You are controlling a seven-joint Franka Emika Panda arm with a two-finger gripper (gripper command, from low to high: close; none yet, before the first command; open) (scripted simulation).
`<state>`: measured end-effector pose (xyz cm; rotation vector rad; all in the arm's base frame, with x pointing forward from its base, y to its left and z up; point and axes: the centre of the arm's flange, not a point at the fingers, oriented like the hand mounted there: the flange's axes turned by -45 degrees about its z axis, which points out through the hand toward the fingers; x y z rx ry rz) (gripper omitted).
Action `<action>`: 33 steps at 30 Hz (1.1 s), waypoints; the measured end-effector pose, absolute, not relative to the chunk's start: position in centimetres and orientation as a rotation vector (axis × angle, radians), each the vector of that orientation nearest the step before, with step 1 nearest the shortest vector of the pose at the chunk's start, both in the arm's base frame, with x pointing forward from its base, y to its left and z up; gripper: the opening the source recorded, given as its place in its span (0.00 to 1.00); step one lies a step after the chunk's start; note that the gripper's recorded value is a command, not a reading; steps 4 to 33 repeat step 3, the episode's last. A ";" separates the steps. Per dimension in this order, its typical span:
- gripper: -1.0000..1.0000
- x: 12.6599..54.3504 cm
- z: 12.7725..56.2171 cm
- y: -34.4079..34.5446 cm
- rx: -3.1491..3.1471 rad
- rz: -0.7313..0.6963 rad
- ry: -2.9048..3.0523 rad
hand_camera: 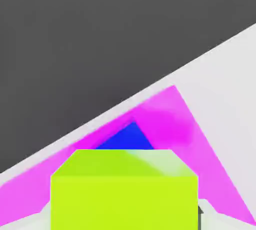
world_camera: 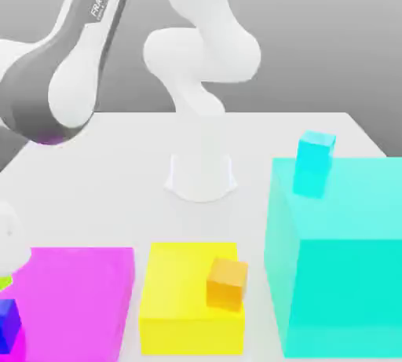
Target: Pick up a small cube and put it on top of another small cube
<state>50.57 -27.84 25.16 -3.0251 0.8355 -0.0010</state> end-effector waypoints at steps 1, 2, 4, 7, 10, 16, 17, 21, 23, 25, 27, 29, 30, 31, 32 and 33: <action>1.00 50.6 25.2 -27.8 -3.025 -0.001 0.836; 1.00 50.6 25.2 -27.8 -3.025 -0.001 0.836; 1.00 50.6 25.2 -27.8 -3.025 -0.001 0.836; 1.00 50.6 25.2 -27.8 -3.025 -0.001 0.836; 1.00 50.6 25.2 -27.8 -3.025 -0.001 0.836; 1.00 50.6 25.2 -27.8 -3.025 -0.001 0.836; 1.00 50.6 25.2 -27.8 -3.025 -0.001 0.836; 1.00 50.6 25.2 -27.8 -3.025 -0.001 0.836; 1.00 50.6 25.2 -27.8 -3.025 -0.001 0.836; 1.00 50.6 25.2 -27.8 -3.025 -0.001 0.836; 1.00 50.6 25.2 -27.8 -3.025 -0.001 0.836; 1.00 50.6 25.2 -27.8 -3.025 -0.001 0.836; 1.00 50.6 25.2 -27.8 -3.025 -0.001 0.836; 1.00 50.6 25.2 -27.8 -3.025 -0.001 0.836; 1.00 50.6 25.2 -27.8 -3.025 -0.001 0.836; 1.00 50.6 25.2 -27.8 -3.025 -0.001 0.836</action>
